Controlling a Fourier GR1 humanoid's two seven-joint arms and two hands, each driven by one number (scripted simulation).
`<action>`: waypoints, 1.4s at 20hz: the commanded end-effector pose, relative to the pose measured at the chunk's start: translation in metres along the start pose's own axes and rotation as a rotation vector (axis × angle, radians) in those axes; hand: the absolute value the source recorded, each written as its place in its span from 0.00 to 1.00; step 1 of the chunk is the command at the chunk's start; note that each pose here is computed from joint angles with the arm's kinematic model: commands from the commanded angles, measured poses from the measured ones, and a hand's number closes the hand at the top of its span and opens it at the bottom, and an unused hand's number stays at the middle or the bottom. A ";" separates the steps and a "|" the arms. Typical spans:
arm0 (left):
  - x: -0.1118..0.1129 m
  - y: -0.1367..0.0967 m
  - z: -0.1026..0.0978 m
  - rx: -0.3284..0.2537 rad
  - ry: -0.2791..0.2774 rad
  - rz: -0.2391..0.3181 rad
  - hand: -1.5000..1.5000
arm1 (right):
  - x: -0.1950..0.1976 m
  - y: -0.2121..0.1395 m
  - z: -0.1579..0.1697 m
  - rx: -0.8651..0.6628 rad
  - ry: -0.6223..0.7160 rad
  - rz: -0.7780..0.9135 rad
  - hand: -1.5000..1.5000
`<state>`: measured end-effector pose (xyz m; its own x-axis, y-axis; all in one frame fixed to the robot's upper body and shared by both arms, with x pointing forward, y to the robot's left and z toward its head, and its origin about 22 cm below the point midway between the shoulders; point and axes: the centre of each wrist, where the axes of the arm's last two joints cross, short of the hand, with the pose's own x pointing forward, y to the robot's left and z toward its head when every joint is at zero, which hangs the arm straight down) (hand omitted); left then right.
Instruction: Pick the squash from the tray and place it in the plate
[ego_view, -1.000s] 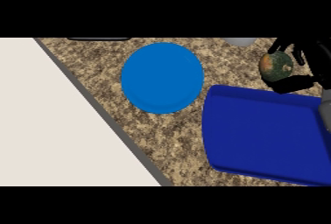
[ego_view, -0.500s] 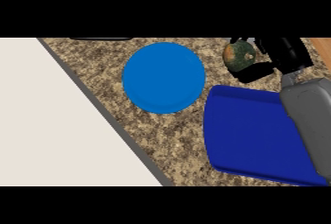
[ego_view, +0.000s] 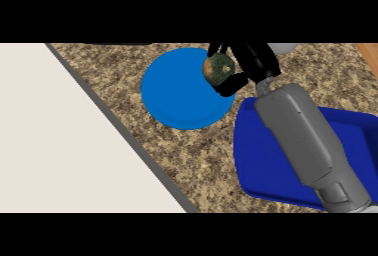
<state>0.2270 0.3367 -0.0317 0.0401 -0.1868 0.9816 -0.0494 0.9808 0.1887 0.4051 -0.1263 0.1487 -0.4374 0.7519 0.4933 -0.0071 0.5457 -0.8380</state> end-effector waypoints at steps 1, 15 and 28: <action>0.013 -0.034 -0.021 -0.076 -0.006 -0.018 0.50 | 0.019 0.030 -0.019 0.021 -0.016 -0.004 1.00; 0.038 -0.038 -0.038 -0.084 -0.030 0.005 0.50 | 0.016 0.071 -0.040 -0.037 0.257 -0.188 0.00; 0.013 -0.027 -0.014 -0.060 -0.004 -0.003 0.50 | -0.039 0.034 -0.029 -0.297 0.251 -0.693 0.00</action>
<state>0.2287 0.3321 -0.0284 0.0394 -0.1808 0.9827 -0.0377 0.9825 0.1823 0.4416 -0.0943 0.1052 -0.1905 0.3864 0.9025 0.0488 0.9219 -0.3844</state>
